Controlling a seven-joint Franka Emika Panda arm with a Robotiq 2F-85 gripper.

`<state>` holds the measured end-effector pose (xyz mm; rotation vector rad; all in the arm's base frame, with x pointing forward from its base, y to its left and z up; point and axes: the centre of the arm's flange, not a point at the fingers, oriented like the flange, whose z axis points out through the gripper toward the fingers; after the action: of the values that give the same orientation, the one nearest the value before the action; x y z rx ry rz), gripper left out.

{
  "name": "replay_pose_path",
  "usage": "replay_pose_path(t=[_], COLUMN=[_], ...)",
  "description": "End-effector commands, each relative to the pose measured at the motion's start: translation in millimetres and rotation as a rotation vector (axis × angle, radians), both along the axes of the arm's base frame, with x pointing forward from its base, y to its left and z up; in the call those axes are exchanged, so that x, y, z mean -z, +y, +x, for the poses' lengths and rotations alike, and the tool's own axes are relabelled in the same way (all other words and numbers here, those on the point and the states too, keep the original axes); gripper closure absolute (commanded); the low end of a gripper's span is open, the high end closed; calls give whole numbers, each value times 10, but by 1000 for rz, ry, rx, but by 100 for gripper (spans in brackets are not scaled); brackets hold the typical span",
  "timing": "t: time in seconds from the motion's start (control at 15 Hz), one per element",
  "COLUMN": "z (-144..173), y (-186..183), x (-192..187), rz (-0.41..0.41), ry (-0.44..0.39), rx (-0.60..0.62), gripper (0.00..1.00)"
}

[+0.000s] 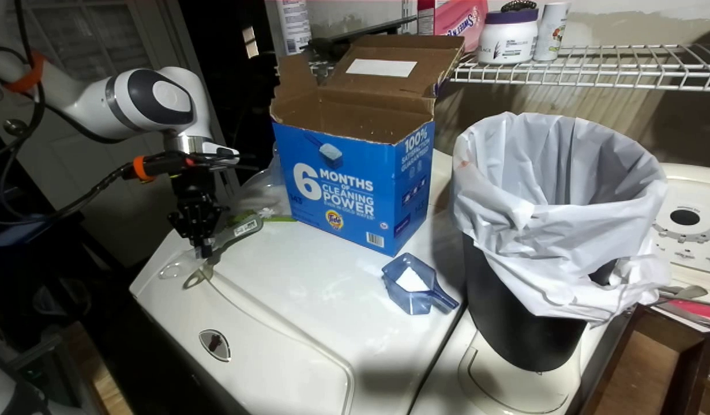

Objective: Sweep the table using the brush and dustpan

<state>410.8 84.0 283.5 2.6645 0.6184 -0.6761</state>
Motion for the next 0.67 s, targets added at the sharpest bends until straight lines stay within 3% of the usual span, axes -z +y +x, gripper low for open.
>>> replay_pose_path(t=[0.0, 0.6], z=[78, 159], y=[67, 35], x=[-53, -138], rz=[18, 35], ry=[-31, -145], rx=[23, 49], gripper=[97, 97])
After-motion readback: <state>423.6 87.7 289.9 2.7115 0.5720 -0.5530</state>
